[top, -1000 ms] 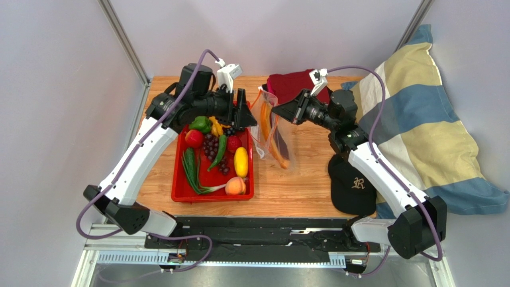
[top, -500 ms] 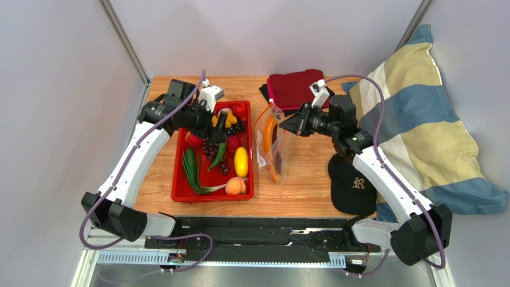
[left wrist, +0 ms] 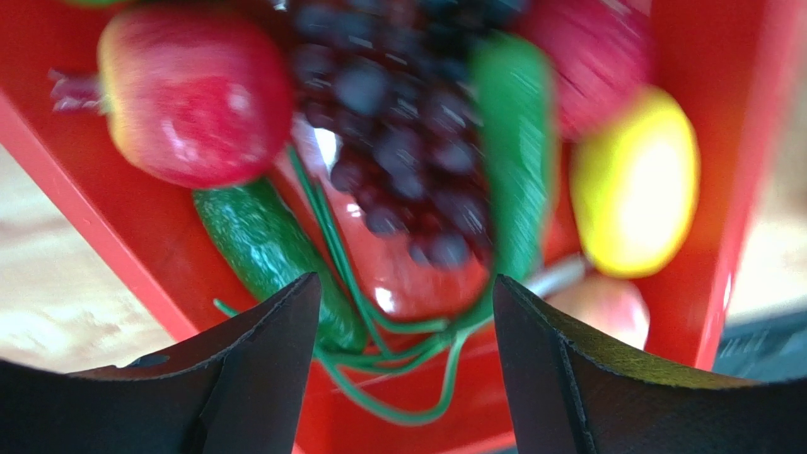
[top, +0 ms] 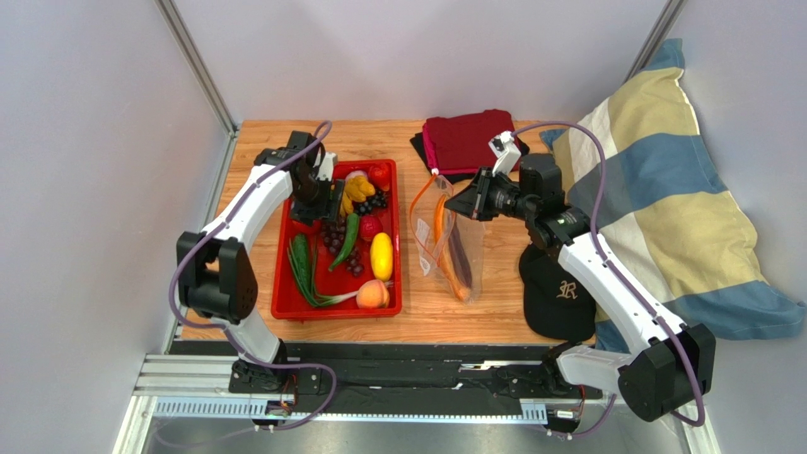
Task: Place the food in the zip-top bag and seal the zipper
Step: Pick up the fake fruit from the bin.
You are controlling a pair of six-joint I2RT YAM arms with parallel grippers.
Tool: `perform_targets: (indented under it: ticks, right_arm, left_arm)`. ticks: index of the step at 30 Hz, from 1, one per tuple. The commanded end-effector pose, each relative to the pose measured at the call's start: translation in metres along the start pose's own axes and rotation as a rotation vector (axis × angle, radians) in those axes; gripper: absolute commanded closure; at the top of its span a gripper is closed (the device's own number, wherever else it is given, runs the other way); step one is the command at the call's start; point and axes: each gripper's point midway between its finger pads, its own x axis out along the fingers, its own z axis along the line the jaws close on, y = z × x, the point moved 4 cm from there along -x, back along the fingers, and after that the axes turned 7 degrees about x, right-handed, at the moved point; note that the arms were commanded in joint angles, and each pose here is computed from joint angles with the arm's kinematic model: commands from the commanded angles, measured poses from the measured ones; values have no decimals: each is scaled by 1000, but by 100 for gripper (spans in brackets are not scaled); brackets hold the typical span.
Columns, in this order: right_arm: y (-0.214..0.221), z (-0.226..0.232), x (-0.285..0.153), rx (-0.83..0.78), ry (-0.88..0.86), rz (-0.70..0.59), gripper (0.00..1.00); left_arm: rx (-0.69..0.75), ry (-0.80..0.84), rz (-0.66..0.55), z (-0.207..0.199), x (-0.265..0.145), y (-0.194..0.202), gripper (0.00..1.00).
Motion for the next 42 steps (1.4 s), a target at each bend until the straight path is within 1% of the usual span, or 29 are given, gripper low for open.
perform_targets:
  ticks: [1, 5, 6, 9, 12, 13, 14, 19, 20, 21, 22, 23, 24, 25, 26, 27, 29, 30, 32, 33, 36, 38, 42]
  right_arm:
    - [-14, 6, 0, -24, -16, -42, 100]
    - [-15, 3, 3, -7, -7, -39, 100]
    - [-16, 2, 3, -3, -3, -42, 100]
    - [-17, -1, 5, 2, 2, -42, 100]
    - [-17, -2, 4, 7, 3, -42, 100]
    - [-16, -3, 4, 10, 5, -42, 100]
    - [-15, -3, 5, 12, 5, -37, 100]
    - [-16, -6, 6, 26, 10, -36, 100]
    - [-15, -6, 6, 31, 10, -33, 100]
    - [-15, -6, 7, 37, 8, -34, 100]
    - [-15, -6, 7, 38, 3, -34, 100]
    - [-14, -6, 7, 40, -1, -32, 100]
    - [-15, -5, 7, 40, -3, -34, 100]
    - [-15, -4, 6, 39, -4, -36, 100]
    - [-15, -4, 6, 37, -6, -36, 100]
    - [-14, -5, 6, 40, -5, -32, 100]
    - [-13, -3, 7, 46, -16, -26, 100]
    - [-13, -2, 7, 55, -26, -26, 100]
    - [-12, 0, 8, 67, -52, -15, 100]
    - [-13, 4, 8, 67, -76, -21, 100]
    - [-17, 15, 8, 94, -125, -18, 100]
    - [-18, 20, 10, 134, -154, -3, 100]
    - [-28, 36, 12, 194, -233, -4, 100]
  left_arm:
    - [-314, -145, -14, 20, 20, -20, 25]
    - [-363, -86, 9, 14, 40, -23, 25]
    - [-371, -73, -2, 13, 45, -25, 25]
    - [-404, -31, 33, 8, 62, -20, 22]
    - [-443, 5, 72, 4, 81, -12, 18]
    - [-451, 9, 88, 3, 86, -6, 15]
    - [-453, 10, 83, 4, 90, -6, 15]
    - [-466, -39, 126, 10, 105, 7, 16]
    - [-465, -43, 130, 11, 105, 8, 18]
    - [-465, -42, 128, 12, 106, 8, 28]
    - [-462, -31, 126, 11, 103, 6, 33]
    - [-465, -25, 117, 12, 99, 5, 40]
    - [-453, -10, 84, 11, 89, 0, 59]
    - [-459, 1, 67, 13, 82, -1, 67]
    - [-459, 3, 50, 13, 74, -3, 71]
    - [-446, 8, 0, 11, 57, -8, 82]
    - [-434, 16, -38, 8, 40, -10, 88]
    - [-427, 20, -85, 5, 23, -13, 94]
    - [-417, 9, -130, 4, 7, -15, 100]
    - [-403, 2, -174, 3, -7, -17, 100]
    - [-371, -63, -258, 9, -35, -22, 100]
    - [-355, -92, -288, 11, -46, -23, 100]
    - [-285, -90, -394, 8, -79, -32, 100]
